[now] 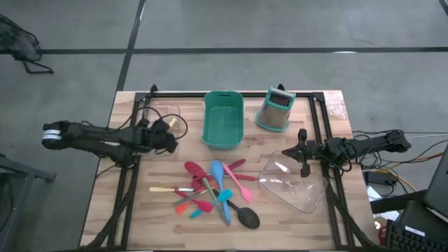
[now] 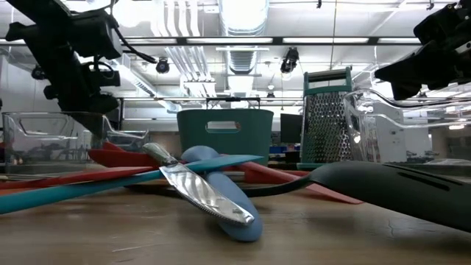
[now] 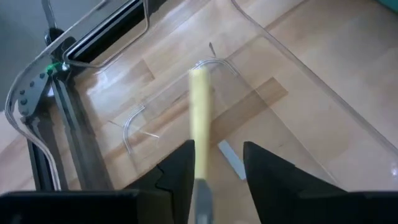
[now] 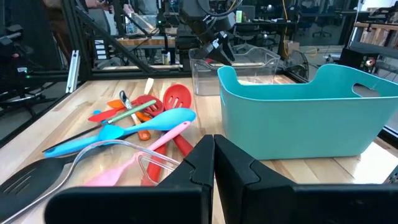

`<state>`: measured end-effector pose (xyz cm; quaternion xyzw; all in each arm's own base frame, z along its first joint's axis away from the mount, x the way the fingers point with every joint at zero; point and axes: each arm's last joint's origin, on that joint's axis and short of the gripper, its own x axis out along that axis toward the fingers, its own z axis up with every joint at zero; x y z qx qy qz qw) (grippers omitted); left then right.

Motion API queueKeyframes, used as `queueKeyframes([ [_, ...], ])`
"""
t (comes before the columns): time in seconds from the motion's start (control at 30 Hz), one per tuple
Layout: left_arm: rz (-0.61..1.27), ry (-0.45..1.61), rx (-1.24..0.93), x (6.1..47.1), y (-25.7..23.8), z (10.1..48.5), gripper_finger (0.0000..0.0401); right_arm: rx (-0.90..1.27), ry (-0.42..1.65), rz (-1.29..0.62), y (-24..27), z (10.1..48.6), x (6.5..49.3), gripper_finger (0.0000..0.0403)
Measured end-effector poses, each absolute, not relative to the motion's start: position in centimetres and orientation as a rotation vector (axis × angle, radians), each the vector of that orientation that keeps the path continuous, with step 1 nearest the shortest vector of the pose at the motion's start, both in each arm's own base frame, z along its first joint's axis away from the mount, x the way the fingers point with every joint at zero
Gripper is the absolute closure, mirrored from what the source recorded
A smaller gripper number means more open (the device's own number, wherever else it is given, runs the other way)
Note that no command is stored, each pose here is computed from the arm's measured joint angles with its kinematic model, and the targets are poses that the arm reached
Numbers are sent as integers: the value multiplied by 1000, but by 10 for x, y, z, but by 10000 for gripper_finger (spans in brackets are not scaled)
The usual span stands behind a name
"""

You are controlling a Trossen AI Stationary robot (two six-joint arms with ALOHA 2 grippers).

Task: Pick & Place Kitchen Items
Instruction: Put the yellow table knife into the top transparent bin

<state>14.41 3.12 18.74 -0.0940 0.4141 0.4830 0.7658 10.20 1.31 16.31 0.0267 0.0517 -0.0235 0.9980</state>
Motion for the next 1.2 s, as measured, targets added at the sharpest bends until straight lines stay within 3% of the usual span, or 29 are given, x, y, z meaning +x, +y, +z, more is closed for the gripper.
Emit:
queueKeyframes([
  [0.27, 952, 838, -176, 158, 31, 225, 254, 53, 103, -47, 13, 163, 102, 394],
  [0.57, 610, 790, -288, 171, 17, 268, 254, 55, 104, -47, 13, 163, 102, 394],
  [0.77, 403, 681, -316, 181, -7, 278, 254, 53, 103, -47, 13, 163, 102, 394],
  [1.0, 153, 615, -139, 182, -47, 282, 254, 54, 103, -47, 13, 163, 102, 394],
  [1.2, 48, 627, -48, 176, -75, 276, 254, 54, 104, -47, 13, 163, 102, 394],
])
